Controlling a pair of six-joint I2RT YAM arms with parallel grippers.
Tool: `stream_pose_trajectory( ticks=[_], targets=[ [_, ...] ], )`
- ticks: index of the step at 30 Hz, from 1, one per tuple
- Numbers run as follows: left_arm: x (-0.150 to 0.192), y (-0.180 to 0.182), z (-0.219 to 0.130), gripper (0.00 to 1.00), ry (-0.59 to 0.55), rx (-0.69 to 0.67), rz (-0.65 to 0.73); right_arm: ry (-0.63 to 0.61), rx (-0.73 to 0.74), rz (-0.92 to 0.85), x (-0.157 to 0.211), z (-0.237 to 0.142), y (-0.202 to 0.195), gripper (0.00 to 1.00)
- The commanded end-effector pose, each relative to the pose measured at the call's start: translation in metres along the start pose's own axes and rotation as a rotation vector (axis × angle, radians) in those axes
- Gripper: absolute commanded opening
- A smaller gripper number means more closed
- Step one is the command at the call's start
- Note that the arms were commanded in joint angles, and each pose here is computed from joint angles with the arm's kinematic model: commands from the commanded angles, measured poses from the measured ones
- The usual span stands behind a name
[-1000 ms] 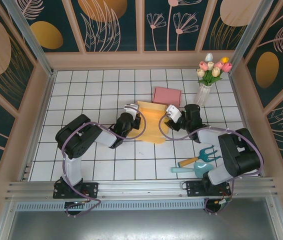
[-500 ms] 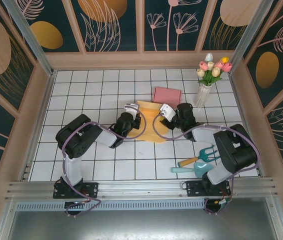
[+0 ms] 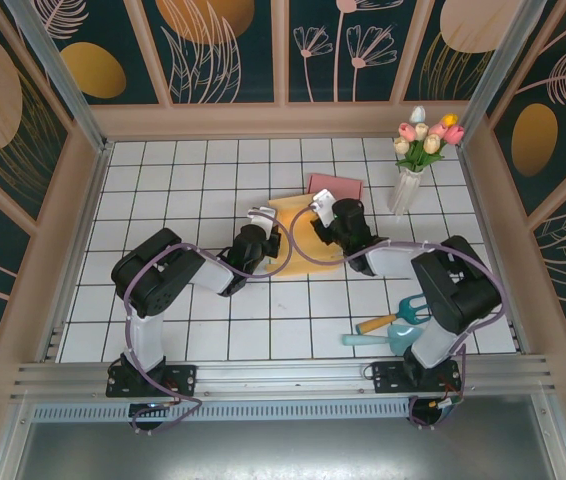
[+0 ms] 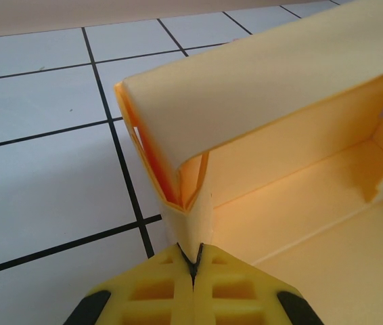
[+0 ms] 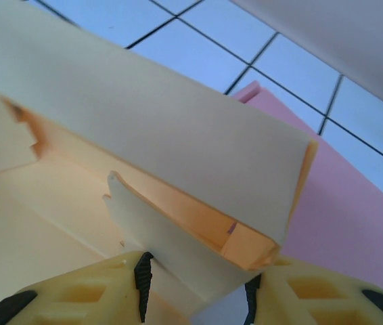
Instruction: Fold the paper box
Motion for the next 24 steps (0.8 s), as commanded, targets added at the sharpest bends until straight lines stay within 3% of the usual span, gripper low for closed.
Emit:
stream_pose_trajectory(
  ticks=[1, 6, 9, 13, 18, 24],
  targets=[
    [0.037, 0.003, 0.001, 0.00, 0.157, 0.013, 0.050, -0.014, 0.130, 0.087, -0.015, 0.004, -0.003, 0.42],
    [0.036, 0.006, 0.001, 0.00, 0.151, -0.024, 0.033, 0.035, 0.292, 0.130, -0.008, 0.008, -0.008, 0.25],
    [0.036, 0.011, 0.004, 0.00, 0.149, -0.084, 0.017, 0.041, 0.359, 0.141, -0.007, 0.008, -0.005, 0.24],
    [0.035, 0.017, 0.007, 0.00, 0.145, -0.153, -0.002, 0.104, 0.456, 0.257, 0.001, 0.010, -0.010, 0.14],
    [0.034, 0.026, 0.009, 0.00, 0.132, -0.255, -0.032, 0.188, 0.663, 0.407, 0.018, 0.003, -0.016, 0.13],
    [0.035, 0.029, 0.013, 0.00, 0.138, -0.319, -0.041, 0.229, 0.719, 0.546, 0.032, 0.002, -0.014, 0.13]
  ],
)
Point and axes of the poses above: each hand's point on the last joint's axis, 136 mm out from that joint toward the fingers, its own z axis out along the fingers, its own y axis along the line the jaws close on, x = y × z, the point moved 7 cm from there along -z, back along the fingers, and after that the axes turned 9 degrees about -z, right-handed, at the moved point
